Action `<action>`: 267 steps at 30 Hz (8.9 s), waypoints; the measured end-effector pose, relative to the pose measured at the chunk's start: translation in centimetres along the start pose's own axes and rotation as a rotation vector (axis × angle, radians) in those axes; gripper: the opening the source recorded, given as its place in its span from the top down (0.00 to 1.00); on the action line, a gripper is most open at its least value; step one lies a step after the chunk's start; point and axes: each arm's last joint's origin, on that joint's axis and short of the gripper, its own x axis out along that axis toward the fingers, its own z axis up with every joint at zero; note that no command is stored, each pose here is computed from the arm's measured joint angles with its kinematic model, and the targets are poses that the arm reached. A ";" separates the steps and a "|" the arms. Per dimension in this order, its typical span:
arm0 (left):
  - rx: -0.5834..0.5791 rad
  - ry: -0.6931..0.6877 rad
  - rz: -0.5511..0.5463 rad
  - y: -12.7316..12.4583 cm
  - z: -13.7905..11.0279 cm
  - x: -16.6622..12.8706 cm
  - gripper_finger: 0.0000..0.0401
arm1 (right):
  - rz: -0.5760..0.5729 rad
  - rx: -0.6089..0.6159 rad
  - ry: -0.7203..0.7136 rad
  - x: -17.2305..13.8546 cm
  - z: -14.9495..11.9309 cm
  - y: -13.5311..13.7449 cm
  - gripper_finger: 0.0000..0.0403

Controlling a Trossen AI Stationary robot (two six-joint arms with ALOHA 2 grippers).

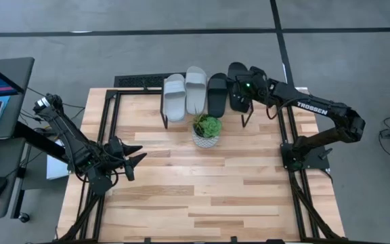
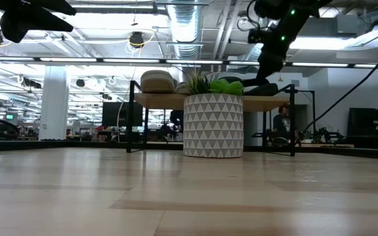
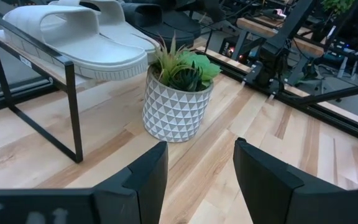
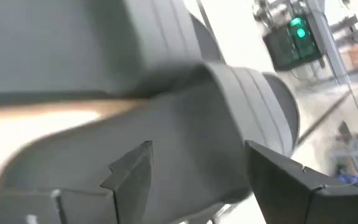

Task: Pick and place slides into the shelf
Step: Put the black slide on the shelf, then adjust the slides on the shelf

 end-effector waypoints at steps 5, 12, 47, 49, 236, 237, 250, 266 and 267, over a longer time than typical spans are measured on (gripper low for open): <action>0.017 0.004 0.005 0.1 -0.1 0.0 0.57 | -0.012 0.007 -0.052 -1.7 0.1 -0.2 0.40; 0.023 0.005 0.008 0.2 -0.1 0.0 0.57 | -0.013 0.028 -0.130 -5.0 -0.3 -0.1 0.40; 0.294 -0.333 0.465 4.0 2.8 2.3 0.57 | 0.227 0.334 -0.630 -9.4 5.9 -2.5 1.00; 0.289 -0.335 0.505 4.6 3.3 2.5 0.57 | 0.290 0.272 -0.632 -8.4 6.7 -2.8 1.00; 0.247 -0.316 0.645 11.2 7.1 -1.7 0.57 | 0.717 -0.093 0.057 5.9 19.6 11.6 1.00; 0.247 -0.316 0.645 11.2 7.1 -1.7 0.57 | 0.721 -0.098 0.075 5.7 19.5 11.5 1.00; 0.247 -0.316 0.645 11.2 7.1 -1.7 0.57 | 0.675 -0.086 0.047 2.9 19.3 8.7 1.00; 0.202 -0.307 0.609 11.2 7.1 -1.6 0.57 | 0.193 0.111 -0.095 2.2 19.7 0.4 1.00; 0.201 -0.306 0.608 11.2 7.1 -1.6 0.57 | 0.179 0.128 -0.109 2.5 19.7 -0.3 1.00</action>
